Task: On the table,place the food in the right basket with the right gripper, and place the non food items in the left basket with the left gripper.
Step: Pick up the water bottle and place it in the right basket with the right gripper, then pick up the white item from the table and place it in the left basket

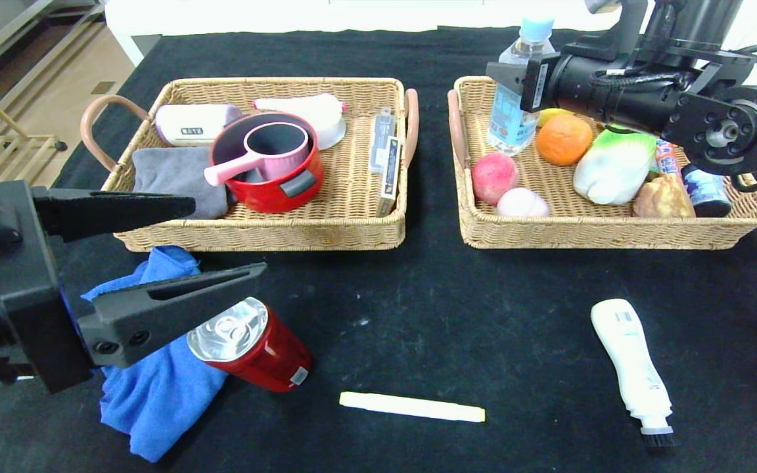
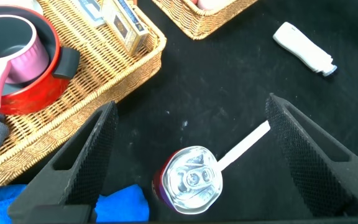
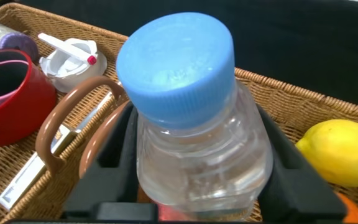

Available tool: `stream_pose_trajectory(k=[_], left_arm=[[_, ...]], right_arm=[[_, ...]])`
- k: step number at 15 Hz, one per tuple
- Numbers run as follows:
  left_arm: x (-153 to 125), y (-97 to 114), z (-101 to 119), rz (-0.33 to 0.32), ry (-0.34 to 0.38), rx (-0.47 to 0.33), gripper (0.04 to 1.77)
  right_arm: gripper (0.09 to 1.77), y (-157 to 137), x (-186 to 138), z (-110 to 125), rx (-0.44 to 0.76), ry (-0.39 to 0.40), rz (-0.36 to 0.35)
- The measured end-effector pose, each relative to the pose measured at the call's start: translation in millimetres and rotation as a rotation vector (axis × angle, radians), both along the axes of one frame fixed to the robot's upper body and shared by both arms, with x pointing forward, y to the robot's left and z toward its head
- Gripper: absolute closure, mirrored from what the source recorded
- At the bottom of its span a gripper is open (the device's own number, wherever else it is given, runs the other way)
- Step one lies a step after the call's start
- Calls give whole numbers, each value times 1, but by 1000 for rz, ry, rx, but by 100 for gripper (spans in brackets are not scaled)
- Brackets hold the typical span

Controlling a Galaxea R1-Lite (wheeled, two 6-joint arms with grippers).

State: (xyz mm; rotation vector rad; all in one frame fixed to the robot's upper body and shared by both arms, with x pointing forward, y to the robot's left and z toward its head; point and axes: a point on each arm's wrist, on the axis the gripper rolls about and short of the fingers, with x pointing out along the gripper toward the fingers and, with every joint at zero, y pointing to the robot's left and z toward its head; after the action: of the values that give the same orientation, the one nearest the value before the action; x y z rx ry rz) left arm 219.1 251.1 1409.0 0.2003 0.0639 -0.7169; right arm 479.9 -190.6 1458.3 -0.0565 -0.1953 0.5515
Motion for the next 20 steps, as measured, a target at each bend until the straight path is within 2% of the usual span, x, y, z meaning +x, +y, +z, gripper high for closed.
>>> stream_pose_trajectory(k=[3,8,14,18,20], left_arm=[[0,0,0,0,-1,1,9],[0,0,0,-2,0,0,9],[0,0,-1,-1,1,1,9],[0,0,-1,-2,2,2,9],[0,0,-1,-3,0,1,9]], right_arm=[[56,1,0,0,2,-5,1],[37,0,0,-1,0,3,0],[25,1,-7,-3,0,30,-21],[21,-3,-21,8,-1,25,-21],[20,-7,-31,11,-15,57,-21]])
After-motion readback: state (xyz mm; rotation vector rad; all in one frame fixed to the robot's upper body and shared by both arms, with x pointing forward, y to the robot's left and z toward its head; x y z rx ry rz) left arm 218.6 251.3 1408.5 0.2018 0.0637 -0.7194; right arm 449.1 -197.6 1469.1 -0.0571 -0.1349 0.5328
